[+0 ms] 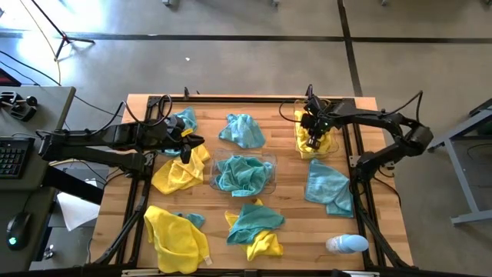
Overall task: Sort microfiber towel by color & place in baskets
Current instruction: Put the yellow towel into the top transparent bin
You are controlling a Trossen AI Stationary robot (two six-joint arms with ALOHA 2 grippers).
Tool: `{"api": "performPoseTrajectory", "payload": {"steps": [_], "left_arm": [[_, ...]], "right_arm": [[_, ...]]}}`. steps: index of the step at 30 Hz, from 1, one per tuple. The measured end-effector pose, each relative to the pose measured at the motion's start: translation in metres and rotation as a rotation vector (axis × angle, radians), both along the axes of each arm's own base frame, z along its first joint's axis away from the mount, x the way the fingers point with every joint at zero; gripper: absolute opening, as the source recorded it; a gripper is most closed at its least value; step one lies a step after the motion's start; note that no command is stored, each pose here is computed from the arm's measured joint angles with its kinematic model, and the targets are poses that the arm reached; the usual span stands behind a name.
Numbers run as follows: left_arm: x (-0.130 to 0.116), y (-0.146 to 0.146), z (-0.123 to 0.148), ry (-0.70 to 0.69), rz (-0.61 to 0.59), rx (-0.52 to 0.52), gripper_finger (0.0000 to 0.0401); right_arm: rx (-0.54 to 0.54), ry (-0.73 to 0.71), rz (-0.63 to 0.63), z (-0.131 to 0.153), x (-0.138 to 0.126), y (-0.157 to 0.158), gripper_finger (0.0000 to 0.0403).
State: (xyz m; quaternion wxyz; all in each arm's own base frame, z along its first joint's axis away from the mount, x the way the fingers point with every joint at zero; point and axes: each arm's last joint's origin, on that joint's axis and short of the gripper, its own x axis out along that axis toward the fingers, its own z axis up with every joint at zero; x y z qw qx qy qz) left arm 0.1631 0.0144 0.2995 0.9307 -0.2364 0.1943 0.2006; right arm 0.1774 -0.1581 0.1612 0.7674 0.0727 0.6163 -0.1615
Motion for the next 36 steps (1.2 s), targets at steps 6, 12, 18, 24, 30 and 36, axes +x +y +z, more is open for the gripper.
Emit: {"api": "performPoseTrajectory", "payload": {"steps": [6, 12, 18, 24, 30, 36], "left_arm": [[0.0, 0.0, 0.0, 0.0, 0.0, 0.0, 0.0042], [0.0, 0.0, 0.0, 0.003, -0.001, 0.001, 0.0042], [0.0, 0.0, 0.0, 0.006, -0.002, 0.003, 0.0042], [0.0, 0.0, 0.0, 0.02, -0.026, 0.046, 0.0042], [0.0, 0.0, 0.0, 0.027, -0.036, 0.067, 0.0042], [0.0, 0.0, 0.0, 0.035, -0.05, 0.092, 0.0042]], "right_arm": [[0.008, 0.029, -0.038, 0.006, -0.003, 0.002, 0.0041], [0.005, 0.025, -0.084, 0.04, -0.001, 0.0, 0.0098], [0.026, 0.027, -0.149, 0.082, 0.0, -0.001, 0.0144], [0.043, 0.018, -0.234, 0.106, 0.0, -0.001, 0.0168], [0.075, 0.021, -0.347, 0.106, -0.003, 0.001, 0.0147], [0.031, -0.082, -0.381, 0.124, -0.012, 0.015, 0.0026]]}}
